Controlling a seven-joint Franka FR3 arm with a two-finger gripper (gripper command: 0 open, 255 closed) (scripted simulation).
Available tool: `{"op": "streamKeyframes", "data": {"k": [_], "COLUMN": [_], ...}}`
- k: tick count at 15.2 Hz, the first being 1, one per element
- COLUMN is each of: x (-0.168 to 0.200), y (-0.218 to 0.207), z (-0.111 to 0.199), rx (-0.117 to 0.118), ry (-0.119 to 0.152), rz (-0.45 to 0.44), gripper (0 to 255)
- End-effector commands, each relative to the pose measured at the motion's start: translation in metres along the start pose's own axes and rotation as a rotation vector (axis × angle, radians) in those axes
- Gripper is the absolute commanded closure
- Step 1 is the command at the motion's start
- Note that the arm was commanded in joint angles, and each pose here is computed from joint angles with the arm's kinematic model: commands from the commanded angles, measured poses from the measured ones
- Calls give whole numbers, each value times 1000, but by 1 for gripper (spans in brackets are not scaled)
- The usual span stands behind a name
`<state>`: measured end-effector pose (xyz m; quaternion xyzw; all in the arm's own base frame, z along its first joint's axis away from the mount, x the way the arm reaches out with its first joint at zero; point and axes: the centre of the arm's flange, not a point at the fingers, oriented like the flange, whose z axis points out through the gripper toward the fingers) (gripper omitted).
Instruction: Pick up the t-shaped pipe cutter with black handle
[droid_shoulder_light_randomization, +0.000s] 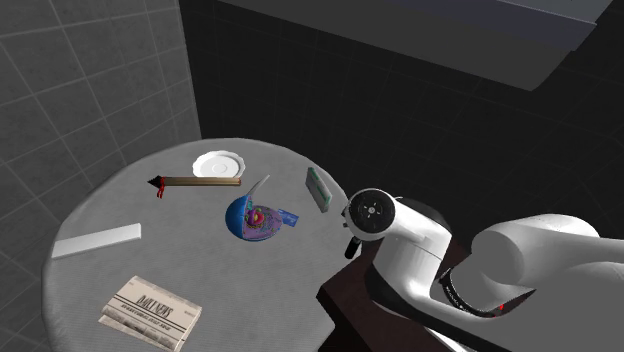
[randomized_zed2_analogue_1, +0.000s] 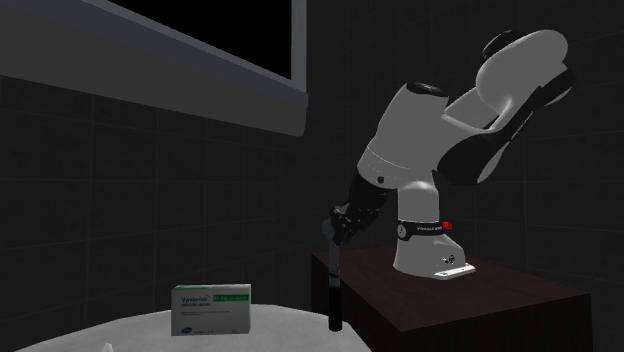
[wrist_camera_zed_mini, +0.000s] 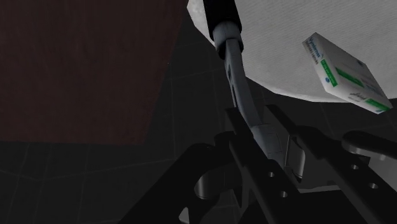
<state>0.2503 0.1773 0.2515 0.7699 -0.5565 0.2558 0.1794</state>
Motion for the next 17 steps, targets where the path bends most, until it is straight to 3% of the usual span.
{"op": "streamKeyframes", "data": {"k": [1,17], "x": [3,47], "y": [1,0], "z": [-3,-63], "rx": [-3,-3], "ry": [0,0], "rz": [0,0], "gripper": [255,255]}}
